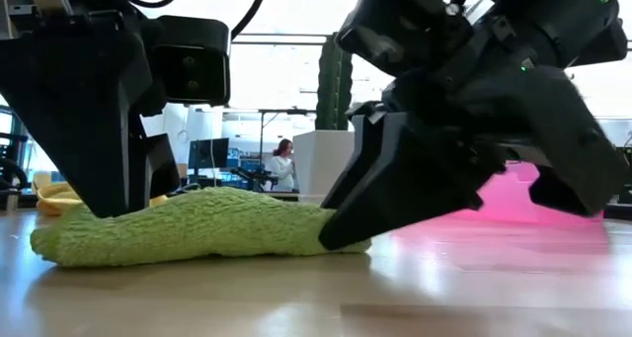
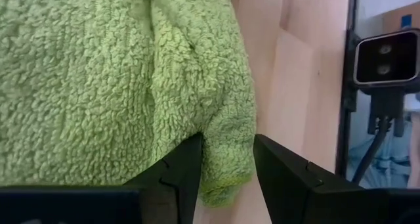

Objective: Roll microfiber towels into tight, uniform cylinder then place into a basket
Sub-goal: Roll the green towel

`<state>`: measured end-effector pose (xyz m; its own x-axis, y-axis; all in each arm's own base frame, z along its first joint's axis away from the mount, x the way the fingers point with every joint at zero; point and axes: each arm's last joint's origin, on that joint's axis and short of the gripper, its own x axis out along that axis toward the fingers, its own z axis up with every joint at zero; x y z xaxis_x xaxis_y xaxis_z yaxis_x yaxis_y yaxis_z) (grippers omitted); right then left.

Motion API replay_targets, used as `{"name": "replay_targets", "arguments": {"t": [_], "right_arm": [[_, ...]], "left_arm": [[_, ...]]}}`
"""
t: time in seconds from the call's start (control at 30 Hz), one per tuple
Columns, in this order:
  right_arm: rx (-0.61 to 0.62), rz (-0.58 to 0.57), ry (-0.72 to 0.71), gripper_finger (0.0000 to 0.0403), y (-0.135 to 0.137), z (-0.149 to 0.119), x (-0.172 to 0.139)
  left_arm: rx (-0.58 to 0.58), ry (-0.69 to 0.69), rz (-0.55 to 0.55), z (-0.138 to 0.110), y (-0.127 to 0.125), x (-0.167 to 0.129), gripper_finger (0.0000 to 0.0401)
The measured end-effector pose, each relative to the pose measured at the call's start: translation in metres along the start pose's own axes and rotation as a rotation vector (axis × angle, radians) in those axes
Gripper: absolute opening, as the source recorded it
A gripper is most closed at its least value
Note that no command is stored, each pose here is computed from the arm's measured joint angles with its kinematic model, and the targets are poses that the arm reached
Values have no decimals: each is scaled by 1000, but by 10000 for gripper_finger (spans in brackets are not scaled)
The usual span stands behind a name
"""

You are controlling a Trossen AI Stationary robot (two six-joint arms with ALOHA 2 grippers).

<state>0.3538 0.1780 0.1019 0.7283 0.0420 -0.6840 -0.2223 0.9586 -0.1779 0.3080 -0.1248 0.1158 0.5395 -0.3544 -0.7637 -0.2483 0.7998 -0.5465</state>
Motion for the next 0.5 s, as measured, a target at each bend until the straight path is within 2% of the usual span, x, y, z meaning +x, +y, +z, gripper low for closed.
{"name": "replay_targets", "arguments": {"t": [0.13,0.27,0.5], "right_arm": [[72,1,18,16,0,-1,-1],[114,32,37,15,0,-2,-1],[155,188,60,4,4,-3,-1]], "left_arm": [[-8,-12,-21,1,-2,0,131],[4,-17,-21,1,-2,0,131],[194,-69,19,3,-7,-11,131]]}}
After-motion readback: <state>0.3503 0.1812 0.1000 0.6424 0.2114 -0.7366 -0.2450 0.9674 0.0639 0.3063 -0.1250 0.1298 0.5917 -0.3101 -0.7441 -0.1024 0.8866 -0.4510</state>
